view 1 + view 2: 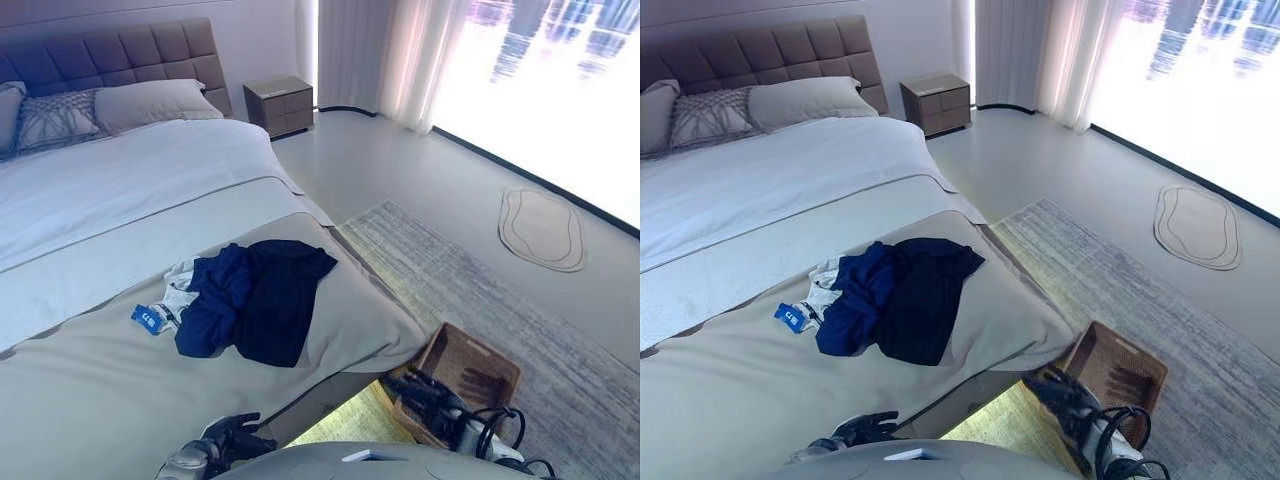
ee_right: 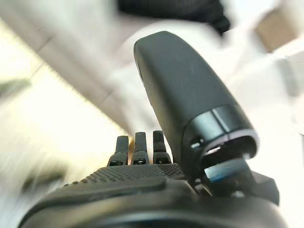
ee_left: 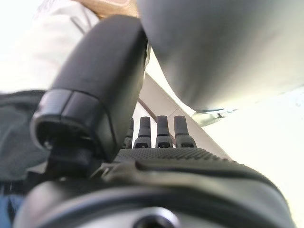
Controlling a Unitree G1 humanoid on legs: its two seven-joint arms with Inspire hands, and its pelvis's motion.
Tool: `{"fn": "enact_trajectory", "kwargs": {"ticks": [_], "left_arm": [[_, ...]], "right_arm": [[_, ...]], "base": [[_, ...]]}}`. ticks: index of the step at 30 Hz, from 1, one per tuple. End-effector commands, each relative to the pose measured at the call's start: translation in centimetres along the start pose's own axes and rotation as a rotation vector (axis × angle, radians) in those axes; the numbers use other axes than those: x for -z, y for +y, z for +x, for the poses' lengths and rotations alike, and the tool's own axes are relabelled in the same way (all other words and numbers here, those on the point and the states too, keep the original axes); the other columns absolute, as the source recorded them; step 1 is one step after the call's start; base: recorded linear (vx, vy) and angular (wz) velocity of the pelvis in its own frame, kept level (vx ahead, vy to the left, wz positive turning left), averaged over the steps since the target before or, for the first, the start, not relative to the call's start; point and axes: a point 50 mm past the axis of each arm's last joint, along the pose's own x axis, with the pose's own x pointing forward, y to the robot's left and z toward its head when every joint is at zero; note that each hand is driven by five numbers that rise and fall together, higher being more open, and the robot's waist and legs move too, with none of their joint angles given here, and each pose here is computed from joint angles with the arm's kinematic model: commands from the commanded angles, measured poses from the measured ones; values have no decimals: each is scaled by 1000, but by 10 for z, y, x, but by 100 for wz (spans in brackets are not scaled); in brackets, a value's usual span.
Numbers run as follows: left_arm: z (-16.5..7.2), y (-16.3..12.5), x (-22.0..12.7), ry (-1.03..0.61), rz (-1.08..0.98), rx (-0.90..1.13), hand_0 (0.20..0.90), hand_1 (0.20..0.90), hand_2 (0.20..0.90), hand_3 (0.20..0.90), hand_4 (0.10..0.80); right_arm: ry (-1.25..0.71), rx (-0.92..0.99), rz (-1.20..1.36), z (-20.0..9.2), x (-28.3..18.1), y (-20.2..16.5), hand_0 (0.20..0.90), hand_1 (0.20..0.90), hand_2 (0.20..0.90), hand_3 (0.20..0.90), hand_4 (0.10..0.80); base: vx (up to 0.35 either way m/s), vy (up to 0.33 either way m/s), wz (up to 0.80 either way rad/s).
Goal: Pick up the clothes from the bed and place them into the basket
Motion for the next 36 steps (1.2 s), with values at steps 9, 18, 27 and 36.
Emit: {"fn": "enact_trajectory", "kwargs": {"ticks": [9, 18, 27, 36], "left_arm": [[1, 26, -50, -148, 71, -63, 900, 900, 900, 900, 800], [-6, 48, -97, -316, 47, -84, 900, 900, 900, 900, 800], [-17, 50, -128, -497, 50, -59, 900, 900, 900, 900, 800], [-19, 52, -136, -505, 58, -72, 900, 900, 900, 900, 800]], "right_arm": [[-838, 284, -1186, -14, -249, 143, 900, 900, 900, 900, 800], [-739, 702, -1389, -49, -338, 142, 900, 900, 900, 900, 800], [-430, 842, -1370, -60, -350, 105, 900, 900, 900, 900, 800], [-660, 737, -1312, -70, -366, 146, 300, 300, 300, 200, 100]], "base": [[-107, 59, 56], [-79, 38, 43], [-11, -25, 44], [-2, -23, 3]]}}
